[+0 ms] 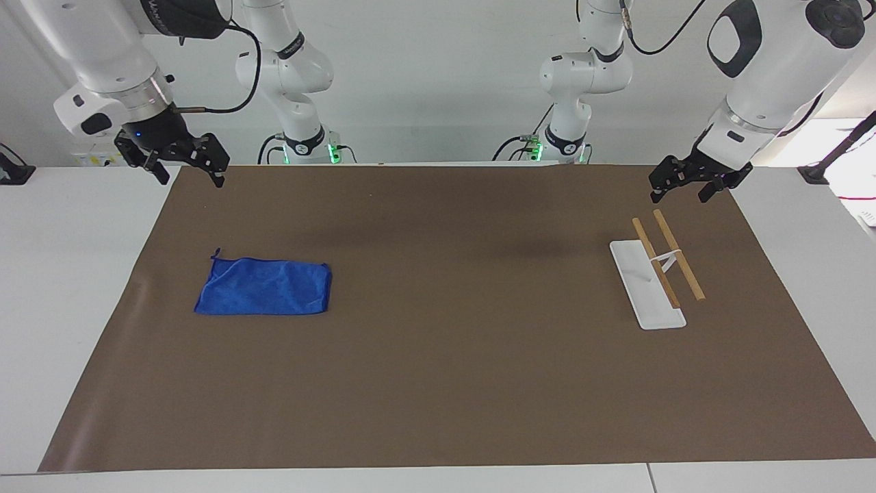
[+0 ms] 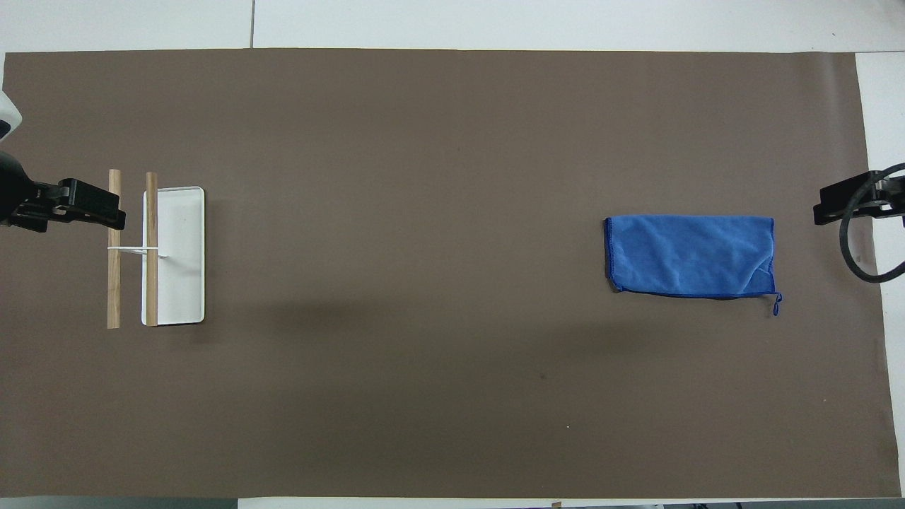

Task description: Right arm passes towel to left arm to hang

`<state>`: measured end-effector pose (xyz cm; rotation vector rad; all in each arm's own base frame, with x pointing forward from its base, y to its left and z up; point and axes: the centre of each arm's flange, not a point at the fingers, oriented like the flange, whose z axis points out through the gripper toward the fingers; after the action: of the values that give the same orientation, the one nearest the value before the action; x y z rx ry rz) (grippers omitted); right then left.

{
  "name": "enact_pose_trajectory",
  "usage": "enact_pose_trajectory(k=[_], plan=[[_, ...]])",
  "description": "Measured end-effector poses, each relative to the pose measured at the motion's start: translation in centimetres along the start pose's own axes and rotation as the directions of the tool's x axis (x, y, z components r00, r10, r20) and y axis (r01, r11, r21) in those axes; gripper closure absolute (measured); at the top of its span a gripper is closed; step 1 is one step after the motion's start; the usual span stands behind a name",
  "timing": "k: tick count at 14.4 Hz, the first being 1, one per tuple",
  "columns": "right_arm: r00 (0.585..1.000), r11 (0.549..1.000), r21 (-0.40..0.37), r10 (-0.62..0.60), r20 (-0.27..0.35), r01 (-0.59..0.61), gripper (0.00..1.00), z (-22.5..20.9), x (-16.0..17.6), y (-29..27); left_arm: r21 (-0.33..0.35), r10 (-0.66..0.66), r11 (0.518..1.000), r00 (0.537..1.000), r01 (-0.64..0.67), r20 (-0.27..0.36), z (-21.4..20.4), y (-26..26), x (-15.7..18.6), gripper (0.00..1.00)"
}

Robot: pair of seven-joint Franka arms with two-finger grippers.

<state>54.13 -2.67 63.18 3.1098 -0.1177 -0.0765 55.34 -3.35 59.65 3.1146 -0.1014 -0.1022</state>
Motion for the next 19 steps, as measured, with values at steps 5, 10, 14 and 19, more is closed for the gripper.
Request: enact_pose_trajectory(k=[5,10,14,19], plan=[[1.000,1.000,0.000,0.000,0.000,0.000,0.00,0.0,0.0,0.0,0.000,0.000,1.000,1.000,0.000,0.000,0.0,0.0,0.0,0.00],[1.000,1.000,0.000,0.000,0.002,0.000,0.00,0.1,0.0,0.0,0.000,0.000,1.000,1.000,0.000,0.000,0.0,0.0,0.0,0.00],[1.000,1.000,0.000,-0.001,0.006,0.001,0.00,0.4,0.0,-0.1,0.000,0.000,1.000,1.000,0.000,0.000,0.0,0.0,0.0,0.00],[1.000,1.000,0.001,-0.002,-0.020,0.002,0.00,1.5,0.4,-0.1,0.000,0.000,1.000,1.000,0.000,0.000,0.0,0.0,0.0,0.00]])
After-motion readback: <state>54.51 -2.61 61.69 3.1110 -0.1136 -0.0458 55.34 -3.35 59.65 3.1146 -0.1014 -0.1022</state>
